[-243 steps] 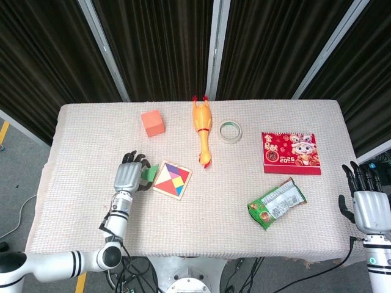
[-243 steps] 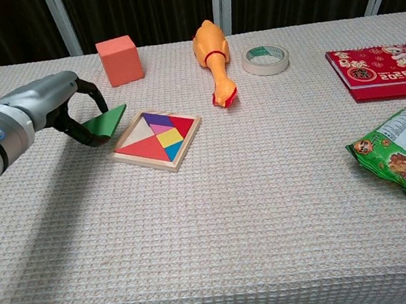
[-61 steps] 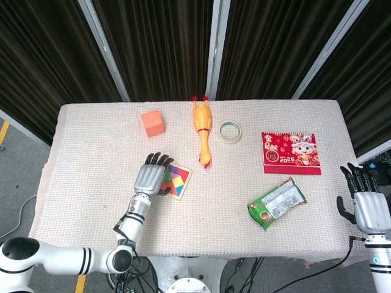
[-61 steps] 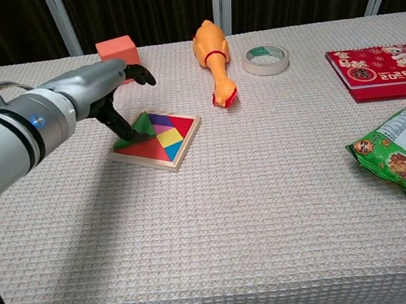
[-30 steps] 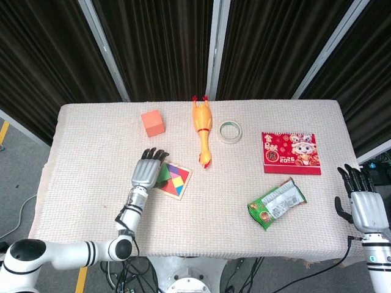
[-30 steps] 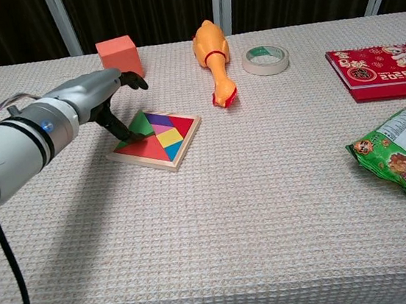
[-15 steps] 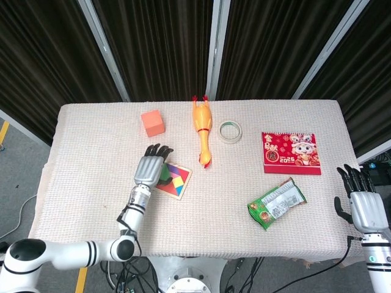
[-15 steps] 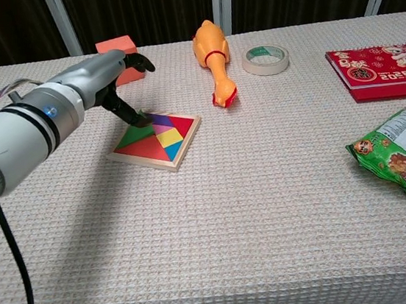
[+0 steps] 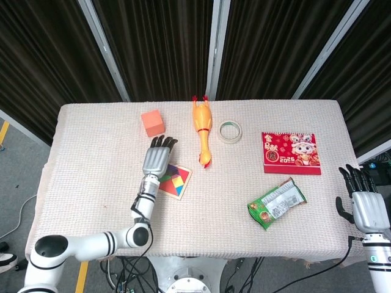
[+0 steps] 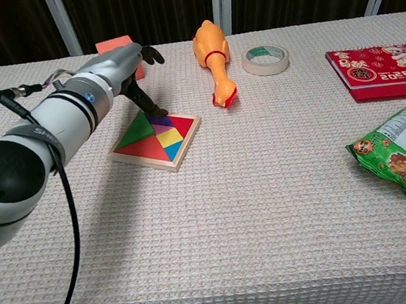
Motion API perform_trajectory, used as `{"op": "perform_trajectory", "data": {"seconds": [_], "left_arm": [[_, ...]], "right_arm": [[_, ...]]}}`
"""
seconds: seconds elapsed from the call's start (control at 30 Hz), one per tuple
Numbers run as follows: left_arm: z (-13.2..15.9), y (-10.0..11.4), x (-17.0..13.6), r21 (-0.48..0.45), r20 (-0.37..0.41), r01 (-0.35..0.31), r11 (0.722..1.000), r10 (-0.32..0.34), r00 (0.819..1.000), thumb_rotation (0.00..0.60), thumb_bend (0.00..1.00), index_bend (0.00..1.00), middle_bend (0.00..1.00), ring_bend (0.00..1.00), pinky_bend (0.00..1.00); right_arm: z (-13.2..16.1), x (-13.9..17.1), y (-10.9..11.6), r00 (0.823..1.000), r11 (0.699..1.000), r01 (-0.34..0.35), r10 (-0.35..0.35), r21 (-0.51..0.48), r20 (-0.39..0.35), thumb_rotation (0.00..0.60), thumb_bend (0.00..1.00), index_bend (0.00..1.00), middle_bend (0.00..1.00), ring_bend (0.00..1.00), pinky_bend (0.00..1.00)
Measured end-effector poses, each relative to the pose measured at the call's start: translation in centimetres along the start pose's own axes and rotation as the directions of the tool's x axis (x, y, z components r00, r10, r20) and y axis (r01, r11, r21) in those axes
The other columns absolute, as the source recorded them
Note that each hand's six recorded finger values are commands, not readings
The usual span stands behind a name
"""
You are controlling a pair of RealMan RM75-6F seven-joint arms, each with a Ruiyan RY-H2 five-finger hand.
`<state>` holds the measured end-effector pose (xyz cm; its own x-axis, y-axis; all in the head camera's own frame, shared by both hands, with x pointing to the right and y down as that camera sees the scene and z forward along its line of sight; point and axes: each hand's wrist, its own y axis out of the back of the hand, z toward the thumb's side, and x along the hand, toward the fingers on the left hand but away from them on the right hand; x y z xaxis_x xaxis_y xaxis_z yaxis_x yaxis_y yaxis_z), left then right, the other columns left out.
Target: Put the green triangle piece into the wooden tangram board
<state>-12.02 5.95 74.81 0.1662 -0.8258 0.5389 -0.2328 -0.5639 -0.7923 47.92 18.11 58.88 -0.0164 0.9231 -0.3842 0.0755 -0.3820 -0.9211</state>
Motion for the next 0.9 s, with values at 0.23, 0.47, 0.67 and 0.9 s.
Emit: {"op": "perform_trajectory", "data": {"seconds": [0.23, 0.47, 0.67, 0.9], "left_arm": [[-1.2, -0.9, 0.4, 0.029, -0.045, 0.019, 0.999, -0.018, 0.999, 0.600, 0.16, 0.16, 0.10, 0.00, 0.02], [-1.6, -0.2, -0.1, 0.043, -0.043, 0.012, 0.999, -0.010, 0.999, 0.600, 0.16, 0.15, 0.10, 0.00, 0.02], [-2.4, 1.0, -0.7, 0.062, -0.048, -0.013, 0.998, 0.016, 0.999, 0.600, 0.16, 0.15, 0.10, 0.00, 0.02], [-2.8, 1.8, -1.2, 0.046, -0.048, -0.027, 0.999, 0.029, 0.998, 0.600, 0.16, 0.15, 0.10, 0.00, 0.02]], "right_arm": [[-0.2, 0.0, -0.1, 1.000, 1.000, -0.002, 0.002, -0.002, 0.002, 0.600, 0.44, 0.00, 0.00, 0.00, 0.00], [-0.1, 0.0, -0.2, 1.000, 1.000, -0.004, 0.004, 0.001, -0.003, 0.600, 0.45, 0.00, 0.00, 0.00, 0.00], [0.1, 0.0, -0.3, 1.000, 1.000, -0.007, 0.007, 0.004, -0.008, 0.600, 0.45, 0.00, 0.00, 0.00, 0.00], [0.5, -0.1, -0.2, 1.000, 1.000, -0.003, 0.003, 0.009, -0.014, 0.600, 0.45, 0.00, 0.00, 0.00, 0.00]]}}
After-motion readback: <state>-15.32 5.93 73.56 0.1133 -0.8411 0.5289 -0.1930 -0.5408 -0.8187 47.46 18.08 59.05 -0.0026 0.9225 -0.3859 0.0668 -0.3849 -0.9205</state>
